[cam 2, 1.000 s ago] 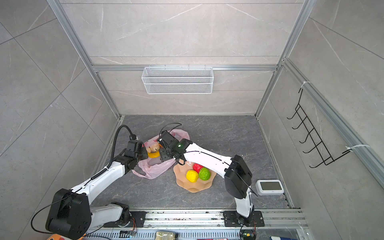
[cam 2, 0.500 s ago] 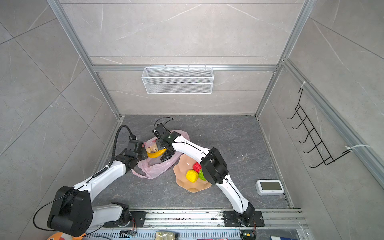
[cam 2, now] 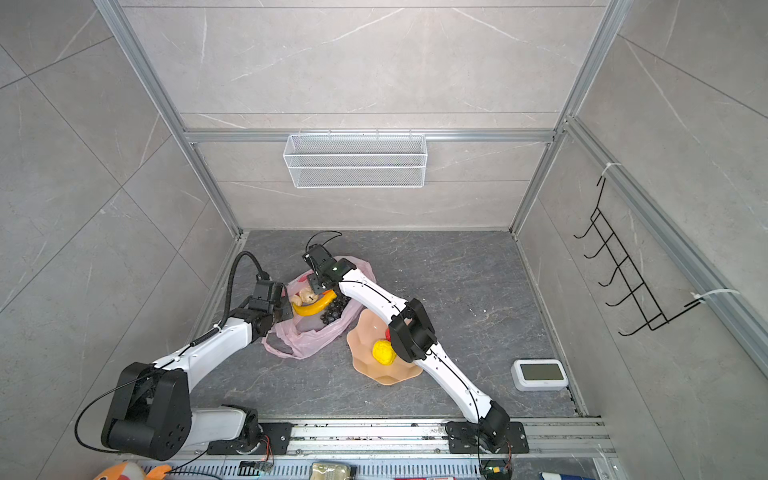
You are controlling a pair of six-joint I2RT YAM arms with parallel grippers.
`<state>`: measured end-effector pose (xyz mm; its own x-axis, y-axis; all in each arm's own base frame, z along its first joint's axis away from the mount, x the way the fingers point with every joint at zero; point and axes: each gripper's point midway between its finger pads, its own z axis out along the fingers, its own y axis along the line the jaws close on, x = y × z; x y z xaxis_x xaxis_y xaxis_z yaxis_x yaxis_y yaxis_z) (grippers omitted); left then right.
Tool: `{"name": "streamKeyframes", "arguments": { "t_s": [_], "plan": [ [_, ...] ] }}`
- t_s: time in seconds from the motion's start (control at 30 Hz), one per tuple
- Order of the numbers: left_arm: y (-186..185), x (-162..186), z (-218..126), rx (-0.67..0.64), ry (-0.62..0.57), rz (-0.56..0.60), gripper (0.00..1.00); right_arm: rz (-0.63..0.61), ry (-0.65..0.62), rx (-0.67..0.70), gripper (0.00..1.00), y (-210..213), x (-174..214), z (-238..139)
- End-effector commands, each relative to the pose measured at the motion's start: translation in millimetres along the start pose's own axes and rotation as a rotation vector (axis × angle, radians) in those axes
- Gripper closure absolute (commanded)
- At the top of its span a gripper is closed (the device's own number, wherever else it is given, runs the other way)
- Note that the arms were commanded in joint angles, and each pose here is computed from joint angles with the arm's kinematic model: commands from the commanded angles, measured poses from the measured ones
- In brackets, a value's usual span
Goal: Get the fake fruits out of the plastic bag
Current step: 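Reach the right gripper back into the bag toward the orange, then grasp the orange in the bag with the right gripper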
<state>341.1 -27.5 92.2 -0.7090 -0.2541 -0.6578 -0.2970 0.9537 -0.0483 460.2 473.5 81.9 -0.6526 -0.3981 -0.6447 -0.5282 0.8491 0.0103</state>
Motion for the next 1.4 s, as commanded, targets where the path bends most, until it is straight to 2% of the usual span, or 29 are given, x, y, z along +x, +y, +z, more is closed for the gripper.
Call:
{"name": "streamKeyframes", "arguments": {
  "t_s": [0.0,0.3,0.7,0.8,1.03,1.37],
  "plan": [
    [-3,-13,-2,0.009,-0.024,-0.034,0.97,-0.025,0.024,0.007,0.28,-4,6,6],
    [-3,-15,-4,0.014,-0.033,-0.043,0.97,-0.018,0.040,0.033,0.24,-11,17,28],
    [-3,-14,-3,0.021,-0.029,-0.046,0.97,0.016,0.072,0.044,0.29,-24,30,46],
    [-5,-14,-3,0.026,-0.029,-0.049,0.97,0.014,0.083,0.046,0.31,-24,32,44],
    [-4,-14,-4,0.028,-0.030,-0.049,0.96,0.039,0.091,0.047,0.46,-25,26,25],
    [-3,-13,1,0.012,-0.019,-0.048,0.97,0.070,0.077,0.037,0.49,-25,13,-13]
  ]
}}
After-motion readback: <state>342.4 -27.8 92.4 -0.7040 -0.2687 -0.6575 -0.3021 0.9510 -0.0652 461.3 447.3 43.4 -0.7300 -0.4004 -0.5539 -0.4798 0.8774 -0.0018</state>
